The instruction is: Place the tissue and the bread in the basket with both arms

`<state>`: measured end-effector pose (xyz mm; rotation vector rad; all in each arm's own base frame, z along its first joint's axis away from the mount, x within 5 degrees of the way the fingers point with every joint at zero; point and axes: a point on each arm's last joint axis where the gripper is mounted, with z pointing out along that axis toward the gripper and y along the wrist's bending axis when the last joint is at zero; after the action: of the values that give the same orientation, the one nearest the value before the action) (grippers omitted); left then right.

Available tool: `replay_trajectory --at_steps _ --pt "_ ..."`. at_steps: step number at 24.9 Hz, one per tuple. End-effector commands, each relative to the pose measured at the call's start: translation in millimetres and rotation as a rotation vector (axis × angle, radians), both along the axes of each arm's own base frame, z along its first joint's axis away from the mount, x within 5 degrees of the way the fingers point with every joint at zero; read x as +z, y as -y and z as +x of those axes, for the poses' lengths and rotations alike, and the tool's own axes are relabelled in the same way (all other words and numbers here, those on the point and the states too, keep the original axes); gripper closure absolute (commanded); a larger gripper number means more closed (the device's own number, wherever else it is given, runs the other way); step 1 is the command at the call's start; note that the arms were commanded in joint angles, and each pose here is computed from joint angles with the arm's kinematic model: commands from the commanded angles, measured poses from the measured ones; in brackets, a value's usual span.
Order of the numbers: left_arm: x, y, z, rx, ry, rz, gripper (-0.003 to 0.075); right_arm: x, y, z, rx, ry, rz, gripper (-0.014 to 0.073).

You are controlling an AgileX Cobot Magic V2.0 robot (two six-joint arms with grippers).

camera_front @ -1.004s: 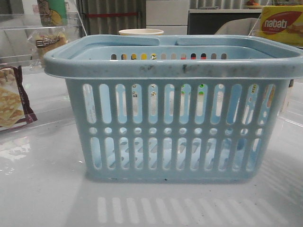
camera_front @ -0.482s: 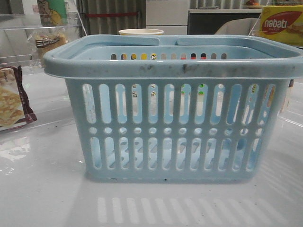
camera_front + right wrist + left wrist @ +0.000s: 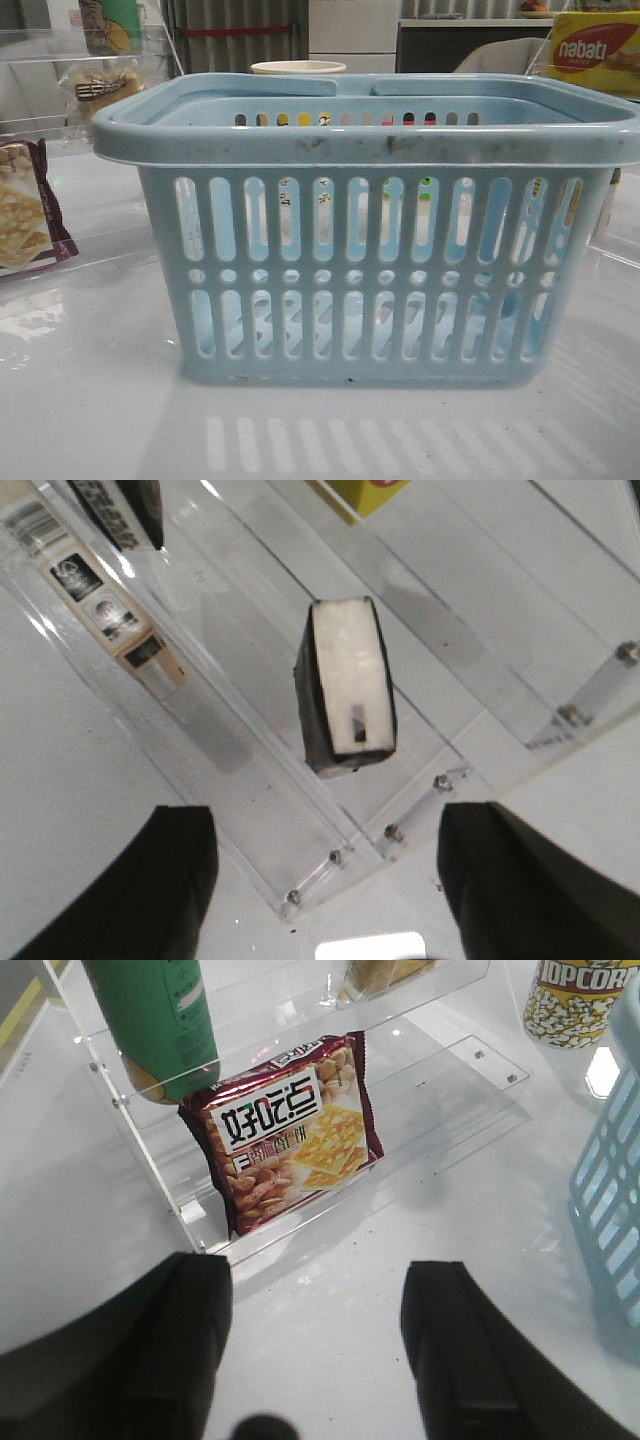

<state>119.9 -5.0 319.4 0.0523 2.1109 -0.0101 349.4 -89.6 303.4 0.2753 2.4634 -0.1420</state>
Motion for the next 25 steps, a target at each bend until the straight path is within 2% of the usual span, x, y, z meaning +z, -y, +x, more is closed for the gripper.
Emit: replay_trajectory --at_steps 1,7,8,12,14,16,20,25 --pt "16 1 4 -0.010 0.106 -0.005 0.0288 16 8 13 0.005 0.066 -0.044 0.0024" --pt "16 1 4 -0.010 0.106 -0.005 0.0288 -7 12 32 0.007 0.038 -0.036 0.0046" --pt "16 1 4 -0.010 0.106 -0.005 0.0288 -9 12 33 0.007 0.036 -0.035 0.0087" --pt "16 1 4 -0.010 0.106 -0.005 0.0288 -7 13 34 0.007 0.058 -0.040 0.0356" --pt "16 1 4 -0.010 0.106 -0.005 0.0288 -3 12 32 0.009 0.068 -0.043 0.0447" --pt "16 1 4 -0.010 0.106 -0.005 0.0288 5 10 28 0.010 0.081 -0.044 0.0492" --pt "16 1 4 -0.010 0.106 -0.005 0.0288 39 -7 10 0.035 0.149 -0.048 0.0504" --pt "16 1 4 -0.010 0.106 -0.005 0.0288 93 -55 -22 0.145 0.292 -0.030 0.0504"
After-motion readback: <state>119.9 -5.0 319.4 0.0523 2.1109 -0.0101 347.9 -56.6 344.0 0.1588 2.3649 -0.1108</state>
